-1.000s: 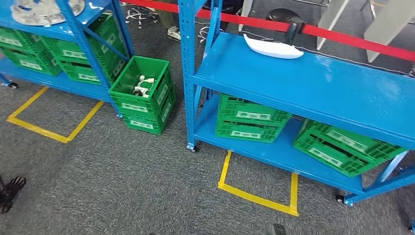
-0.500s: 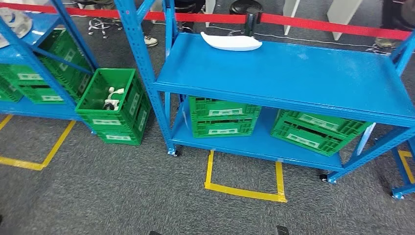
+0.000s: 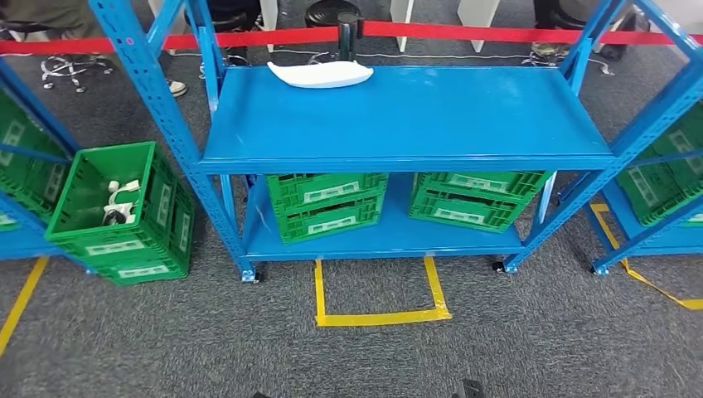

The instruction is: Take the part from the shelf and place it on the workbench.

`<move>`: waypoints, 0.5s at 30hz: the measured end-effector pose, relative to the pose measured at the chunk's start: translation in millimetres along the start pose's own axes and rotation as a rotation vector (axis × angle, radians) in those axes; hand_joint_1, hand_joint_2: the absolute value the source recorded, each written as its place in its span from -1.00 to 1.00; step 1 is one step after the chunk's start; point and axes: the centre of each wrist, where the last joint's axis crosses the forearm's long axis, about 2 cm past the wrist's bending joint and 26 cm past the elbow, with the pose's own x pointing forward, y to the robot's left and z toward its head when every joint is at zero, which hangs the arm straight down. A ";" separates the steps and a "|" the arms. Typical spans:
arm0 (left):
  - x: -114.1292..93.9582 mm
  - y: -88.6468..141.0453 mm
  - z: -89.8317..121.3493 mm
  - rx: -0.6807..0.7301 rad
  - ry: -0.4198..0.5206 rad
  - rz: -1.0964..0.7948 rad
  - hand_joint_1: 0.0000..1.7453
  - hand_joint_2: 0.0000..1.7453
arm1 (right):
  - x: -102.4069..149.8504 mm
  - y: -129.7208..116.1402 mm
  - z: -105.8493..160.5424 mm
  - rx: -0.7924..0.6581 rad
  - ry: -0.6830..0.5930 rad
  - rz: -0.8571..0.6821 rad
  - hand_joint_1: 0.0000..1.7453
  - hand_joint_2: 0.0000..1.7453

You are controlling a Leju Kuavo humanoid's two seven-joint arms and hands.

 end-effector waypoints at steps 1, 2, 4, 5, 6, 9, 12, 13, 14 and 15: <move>-0.5 0.2 0.0 0.000 0.002 0.001 -1.00 -1.00 | -1.1 -0.2 0.3 0.000 0.002 0.002 -1.00 -1.00; -0.5 0.5 -0.1 0.000 0.002 0.002 -1.00 -1.00 | -3.1 -0.6 0.7 -0.001 0.006 0.003 -1.00 -1.00; 0.8 0.7 -0.2 0.000 0.000 0.003 -1.00 -1.00 | -7.0 -1.9 1.6 -0.003 0.013 0.005 -1.00 -1.00; 1.8 0.7 -0.2 -0.001 -0.001 0.003 -1.00 -1.00 | -7.5 -2.4 1.7 -0.004 0.014 0.005 -1.00 -1.00; 2.7 0.8 -0.2 -0.001 -0.003 0.003 -1.00 -1.00 | -7.3 -2.6 1.6 -0.004 0.014 0.006 -1.00 -1.00; 3.7 0.6 -0.2 -0.001 -0.005 0.004 -1.00 -1.00 | -5.5 -2.8 1.2 -0.005 0.011 0.005 -1.00 -1.00; 4.6 0.8 -0.2 -0.001 -0.008 0.004 -1.00 -1.00 | -6.3 -2.7 1.4 -0.006 0.015 0.005 -1.00 -1.00; 4.3 0.9 -0.3 -0.001 -0.007 0.003 -1.00 -1.00 | -5.4 -2.4 1.2 -0.005 0.014 0.005 -1.00 -1.00; 3.5 0.9 -0.2 -0.001 -0.006 0.003 -1.00 -1.00 | -4.0 -1.9 0.9 -0.004 0.011 0.005 -1.00 -1.00; 2.2 0.7 -0.2 -0.001 -0.003 0.003 -1.00 -1.00 | -2.7 -1.6 0.6 -0.004 0.009 0.005 -1.00 -1.00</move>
